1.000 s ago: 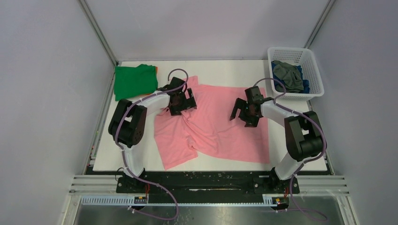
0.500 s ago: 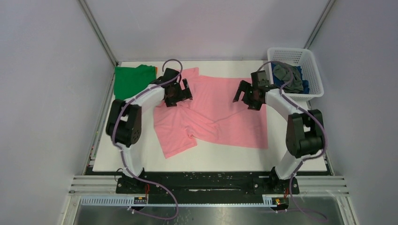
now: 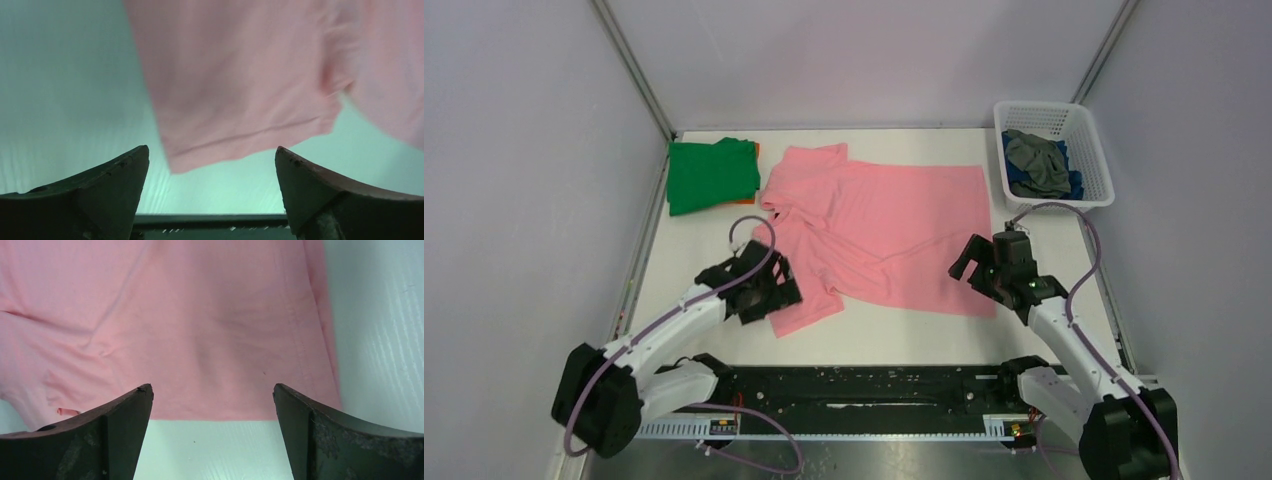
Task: Fold and stack the t-shirts
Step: Flatten out the tshirt, then grab the side of the flattened tshirt closest away from the robot with both arms
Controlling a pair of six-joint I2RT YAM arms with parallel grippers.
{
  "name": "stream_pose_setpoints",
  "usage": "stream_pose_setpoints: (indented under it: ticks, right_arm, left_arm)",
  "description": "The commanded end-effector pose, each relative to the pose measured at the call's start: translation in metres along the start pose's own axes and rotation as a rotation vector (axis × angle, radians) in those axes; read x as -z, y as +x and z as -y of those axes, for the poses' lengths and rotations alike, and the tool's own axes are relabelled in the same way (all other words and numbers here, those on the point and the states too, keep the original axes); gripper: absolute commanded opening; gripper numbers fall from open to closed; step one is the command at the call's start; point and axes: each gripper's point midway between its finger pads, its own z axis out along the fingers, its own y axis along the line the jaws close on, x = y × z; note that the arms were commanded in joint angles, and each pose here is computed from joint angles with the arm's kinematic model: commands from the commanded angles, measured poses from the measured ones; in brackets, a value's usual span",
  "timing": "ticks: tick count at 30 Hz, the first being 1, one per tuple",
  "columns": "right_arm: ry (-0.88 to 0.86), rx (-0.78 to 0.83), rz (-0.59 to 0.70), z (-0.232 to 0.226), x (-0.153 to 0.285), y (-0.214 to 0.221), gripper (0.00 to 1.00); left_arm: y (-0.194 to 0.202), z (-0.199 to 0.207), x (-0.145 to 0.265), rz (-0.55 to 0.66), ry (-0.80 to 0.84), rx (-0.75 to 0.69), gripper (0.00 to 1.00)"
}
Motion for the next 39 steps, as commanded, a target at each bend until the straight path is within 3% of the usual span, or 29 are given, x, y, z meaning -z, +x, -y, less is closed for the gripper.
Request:
stream_pose_setpoints:
  ticks: [1,6,17,23,24,26,27,39]
  right_arm:
    - [-0.040,-0.034,0.130,-0.012,0.009,-0.030,0.98]
    - [-0.032,-0.032,0.090,-0.012,0.003,-0.024,0.98]
    - [0.007,-0.021,0.037,-0.008,-0.007,-0.018,0.98]
    - [0.030,-0.020,0.047,-0.004,-0.008,-0.019,0.98]
    - [0.032,-0.019,0.048,-0.004,-0.009,-0.020,0.98]
    - [0.037,-0.015,0.049,-0.003,-0.009,-0.020,0.98]
    - [0.041,-0.017,0.049,-0.002,-0.009,-0.020,0.98]
    - [0.219,-0.137,0.084,0.050,0.009,0.006,0.98]
  left_arm:
    - [0.029,-0.036,0.006,-0.015,-0.118,0.053,0.93]
    - [0.043,-0.044,-0.002,-0.046,-0.136,0.064,0.65]
    - [0.059,-0.027,-0.020,-0.125,-0.106,0.018,0.48]
    - [0.069,-0.026,-0.028,-0.146,-0.121,0.032,0.34]
    - [0.070,-0.024,-0.029,-0.148,-0.117,0.030,0.29]
    - [0.070,-0.023,-0.031,-0.144,-0.124,0.014,0.04]
    - [0.070,-0.022,-0.030,-0.145,-0.125,0.007,0.00]
    - [0.099,-0.044,0.011,-0.170,-0.138,0.002,0.00]
